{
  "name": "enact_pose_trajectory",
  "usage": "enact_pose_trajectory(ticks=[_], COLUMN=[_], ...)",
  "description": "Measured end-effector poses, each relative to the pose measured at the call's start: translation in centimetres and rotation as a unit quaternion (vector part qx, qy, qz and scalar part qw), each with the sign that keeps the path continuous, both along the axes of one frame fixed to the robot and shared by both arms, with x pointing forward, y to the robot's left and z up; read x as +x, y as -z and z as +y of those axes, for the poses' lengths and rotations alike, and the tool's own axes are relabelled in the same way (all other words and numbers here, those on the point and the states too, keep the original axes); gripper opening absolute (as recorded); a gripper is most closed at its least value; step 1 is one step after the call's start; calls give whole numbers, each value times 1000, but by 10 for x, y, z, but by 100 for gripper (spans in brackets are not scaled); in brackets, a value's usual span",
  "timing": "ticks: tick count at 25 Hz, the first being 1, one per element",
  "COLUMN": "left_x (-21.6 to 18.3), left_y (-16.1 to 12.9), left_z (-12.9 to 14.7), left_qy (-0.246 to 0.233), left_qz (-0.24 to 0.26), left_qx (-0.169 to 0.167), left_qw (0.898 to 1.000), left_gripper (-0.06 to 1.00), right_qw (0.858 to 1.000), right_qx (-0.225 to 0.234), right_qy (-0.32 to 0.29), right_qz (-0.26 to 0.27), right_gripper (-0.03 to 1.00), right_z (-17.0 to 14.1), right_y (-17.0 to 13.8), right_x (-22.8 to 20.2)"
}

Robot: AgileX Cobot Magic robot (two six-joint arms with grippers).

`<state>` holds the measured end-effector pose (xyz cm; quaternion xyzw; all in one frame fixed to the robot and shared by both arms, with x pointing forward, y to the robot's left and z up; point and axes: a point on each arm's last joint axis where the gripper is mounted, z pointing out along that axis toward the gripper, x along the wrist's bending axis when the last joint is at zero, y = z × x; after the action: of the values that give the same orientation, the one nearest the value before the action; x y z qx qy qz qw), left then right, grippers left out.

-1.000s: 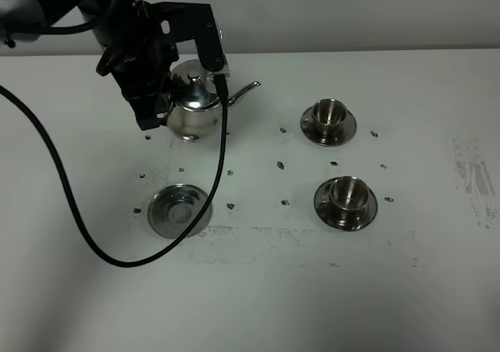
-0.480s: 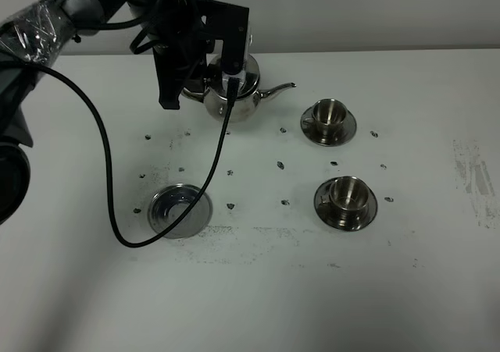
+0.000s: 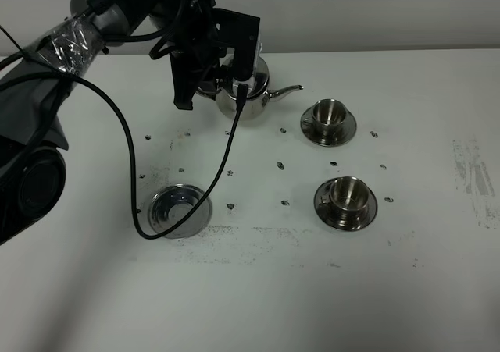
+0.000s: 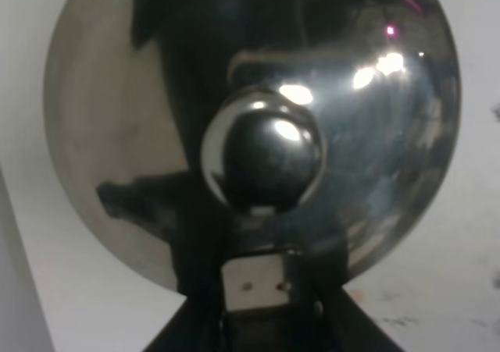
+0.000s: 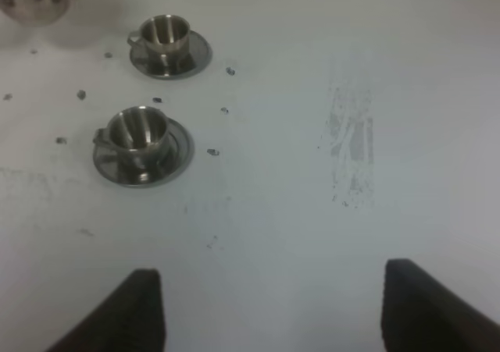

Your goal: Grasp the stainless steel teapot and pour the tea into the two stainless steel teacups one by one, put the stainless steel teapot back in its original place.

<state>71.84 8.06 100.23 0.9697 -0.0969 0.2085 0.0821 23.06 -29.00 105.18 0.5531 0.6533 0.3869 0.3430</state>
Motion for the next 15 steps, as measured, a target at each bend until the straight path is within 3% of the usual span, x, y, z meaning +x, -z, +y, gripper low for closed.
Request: enact_pose_trajectory(ticks=[9, 15], left_x=[16, 17], left_y=[22, 27], left_z=[-9, -30], left_qy=[7, 39], left_qz=[-45, -82], left_qx=[6, 4], left_qw=[999, 996], left_gripper=[20, 20], right_qw=[1000, 1000], right_qx=[0, 0], right_qy=[0, 0], right_qz=[0, 0], right_gripper=[59, 59], right_z=[0, 0], right_y=[0, 0], right_x=[0, 0])
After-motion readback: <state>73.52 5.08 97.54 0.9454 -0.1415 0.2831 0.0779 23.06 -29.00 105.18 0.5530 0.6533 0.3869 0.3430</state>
